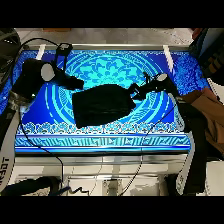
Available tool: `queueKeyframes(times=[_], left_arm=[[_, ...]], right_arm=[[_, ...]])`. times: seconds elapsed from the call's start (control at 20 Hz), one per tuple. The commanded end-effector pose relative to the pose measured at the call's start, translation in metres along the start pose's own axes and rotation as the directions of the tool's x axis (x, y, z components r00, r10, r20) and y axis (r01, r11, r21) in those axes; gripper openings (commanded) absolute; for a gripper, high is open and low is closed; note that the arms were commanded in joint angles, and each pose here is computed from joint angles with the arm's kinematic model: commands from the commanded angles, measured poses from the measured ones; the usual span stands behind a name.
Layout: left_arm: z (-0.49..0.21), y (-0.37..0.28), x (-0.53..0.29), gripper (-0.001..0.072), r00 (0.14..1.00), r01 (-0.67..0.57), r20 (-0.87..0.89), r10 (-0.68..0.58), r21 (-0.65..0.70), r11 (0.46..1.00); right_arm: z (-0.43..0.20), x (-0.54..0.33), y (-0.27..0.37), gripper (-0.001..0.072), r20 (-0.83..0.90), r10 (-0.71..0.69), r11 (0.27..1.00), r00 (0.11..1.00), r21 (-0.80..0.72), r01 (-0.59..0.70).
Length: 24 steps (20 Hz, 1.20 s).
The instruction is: Fold the clothes and pants, and hang the long-sleeved shirts on hangers.
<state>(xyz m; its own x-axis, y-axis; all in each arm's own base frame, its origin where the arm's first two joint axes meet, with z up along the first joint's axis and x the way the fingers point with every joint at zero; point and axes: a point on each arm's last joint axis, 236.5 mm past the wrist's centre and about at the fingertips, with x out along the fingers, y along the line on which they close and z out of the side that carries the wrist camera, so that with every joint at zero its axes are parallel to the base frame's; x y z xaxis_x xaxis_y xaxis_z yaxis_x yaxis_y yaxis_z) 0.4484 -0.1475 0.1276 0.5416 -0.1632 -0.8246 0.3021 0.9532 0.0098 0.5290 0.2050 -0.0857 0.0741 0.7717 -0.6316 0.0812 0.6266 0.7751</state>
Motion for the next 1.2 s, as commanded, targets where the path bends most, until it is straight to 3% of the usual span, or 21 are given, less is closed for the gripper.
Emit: queueKeyframes(times=[0.0, 0.15, 0.35, 0.6, 0.8, 1.15], left_arm=[[0.000, 0.000, 0.000, 0.0022, 1.000, 0.000, 0.000, 0.000, 0.002, 1.000], [0.000, 0.000, 0.000, 0.0022, 1.000, 0.000, 0.000, 0.000, 0.002, 1.000], [-0.001, -0.002, -0.001, 0.0022, 1.000, 0.007, -0.003, -0.007, -0.001, 1.000], [-0.005, -0.002, 0.000, 0.0022, 1.000, 0.007, -0.023, -0.007, -0.001, 1.000], [-0.006, -0.005, -0.001, 0.0023, 1.000, 0.020, -0.024, -0.020, -0.007, 1.000], [-0.007, -0.024, -0.002, 0.0022, 0.994, 0.101, -0.029, -0.102, -0.041, 0.994]], right_arm=[[-0.016, 0.028, 0.030, 0.0690, -0.063, 0.146, 0.989, 0.987, 0.034, -0.144], [-0.031, 0.037, 0.075, 0.0683, -0.108, 0.277, 0.956, 0.955, -0.065, -0.285], [-0.039, 0.015, 0.128, 0.0679, -0.139, 0.494, 0.857, 0.858, -0.087, -0.507], [-0.021, 0.026, 0.086, 0.0703, -0.067, 0.312, 0.936, 0.948, -0.150, -0.319], [-0.048, 0.018, 0.088, 0.0706, -0.186, 0.330, 0.900, 0.925, -0.233, -0.368], [-0.062, -0.005, 0.087, 0.0699, -0.268, 0.328, 0.891, 0.906, -0.231, -0.391]])
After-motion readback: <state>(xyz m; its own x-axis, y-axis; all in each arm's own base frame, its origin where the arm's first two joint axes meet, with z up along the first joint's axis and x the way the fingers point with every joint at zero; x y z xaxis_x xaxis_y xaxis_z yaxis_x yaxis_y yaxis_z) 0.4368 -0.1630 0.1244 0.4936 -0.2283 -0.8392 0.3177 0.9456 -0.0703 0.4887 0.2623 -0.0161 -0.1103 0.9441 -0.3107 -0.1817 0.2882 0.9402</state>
